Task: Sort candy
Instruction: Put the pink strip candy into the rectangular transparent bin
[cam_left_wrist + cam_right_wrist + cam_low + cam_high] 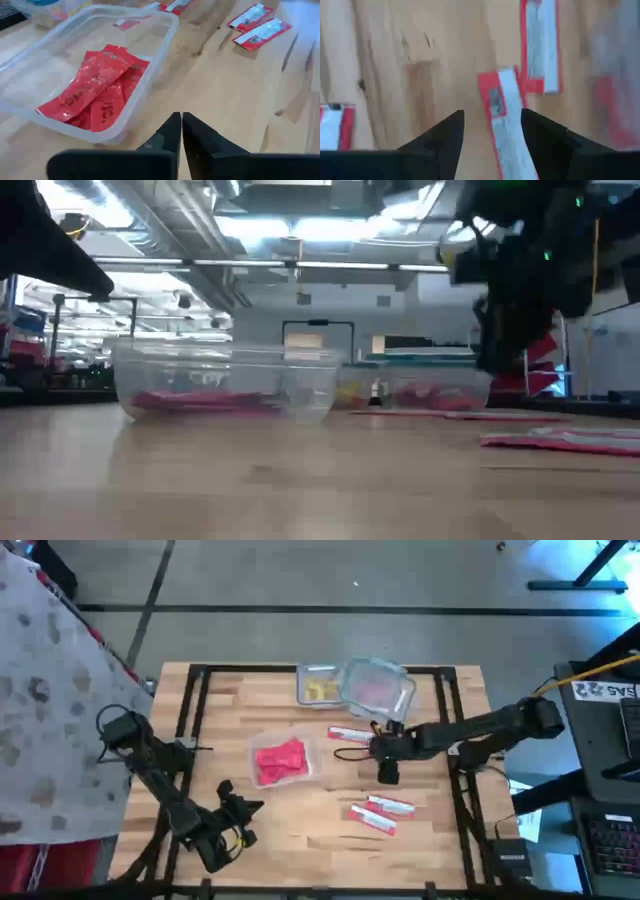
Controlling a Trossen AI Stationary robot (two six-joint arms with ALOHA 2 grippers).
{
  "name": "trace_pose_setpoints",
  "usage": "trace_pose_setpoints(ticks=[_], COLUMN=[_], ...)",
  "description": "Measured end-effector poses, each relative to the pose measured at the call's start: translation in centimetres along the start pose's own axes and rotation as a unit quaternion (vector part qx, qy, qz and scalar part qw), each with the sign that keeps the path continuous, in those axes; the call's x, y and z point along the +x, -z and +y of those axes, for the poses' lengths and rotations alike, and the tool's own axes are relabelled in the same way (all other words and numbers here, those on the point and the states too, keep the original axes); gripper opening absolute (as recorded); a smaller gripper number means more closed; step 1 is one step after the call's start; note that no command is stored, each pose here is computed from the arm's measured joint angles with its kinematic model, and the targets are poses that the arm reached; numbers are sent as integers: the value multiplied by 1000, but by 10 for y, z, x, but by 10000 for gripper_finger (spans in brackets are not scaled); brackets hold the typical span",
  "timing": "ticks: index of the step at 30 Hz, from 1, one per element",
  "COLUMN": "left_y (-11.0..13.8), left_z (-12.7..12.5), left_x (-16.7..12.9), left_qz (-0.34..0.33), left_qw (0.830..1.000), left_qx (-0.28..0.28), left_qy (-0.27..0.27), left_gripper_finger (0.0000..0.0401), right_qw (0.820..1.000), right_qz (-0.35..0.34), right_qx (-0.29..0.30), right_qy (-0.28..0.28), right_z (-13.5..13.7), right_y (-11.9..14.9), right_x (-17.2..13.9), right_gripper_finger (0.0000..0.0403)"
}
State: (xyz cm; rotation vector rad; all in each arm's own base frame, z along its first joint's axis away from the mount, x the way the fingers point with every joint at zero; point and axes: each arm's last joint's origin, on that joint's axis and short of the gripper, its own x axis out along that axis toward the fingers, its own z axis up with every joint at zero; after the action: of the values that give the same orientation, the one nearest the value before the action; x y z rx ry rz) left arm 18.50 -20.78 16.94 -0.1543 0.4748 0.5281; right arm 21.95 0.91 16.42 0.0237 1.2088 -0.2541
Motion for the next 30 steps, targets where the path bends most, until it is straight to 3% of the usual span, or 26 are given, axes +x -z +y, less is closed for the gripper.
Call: trace_pose_setpoints(ticks=[11,14,17,22,30], left_y=[0,0,0,0,0], left_z=[0,0,0,0,0], left_x=[0,0,0,0,1], left_qz=[1,1,1,4,5], left_qw=[1000,1000,1000,1000,1000], left_qx=[0,0,0,0,-4], left_qy=[0,0,0,0,-1], left_gripper_finger=[0,0,0,0,0], right_qw=[999,997,989,978,970], right_qz=[-31,-42,-64,-86,-139], right_qx=[40,41,32,-22,-35], right_qy=[-12,-53,-129,-189,-196], right_z=[-17,-13,4,48,113], right_y=[17,14,6,5,28], right_x=[28,28,21,2,-12], right_gripper_finger=[185,185,185,185,185])
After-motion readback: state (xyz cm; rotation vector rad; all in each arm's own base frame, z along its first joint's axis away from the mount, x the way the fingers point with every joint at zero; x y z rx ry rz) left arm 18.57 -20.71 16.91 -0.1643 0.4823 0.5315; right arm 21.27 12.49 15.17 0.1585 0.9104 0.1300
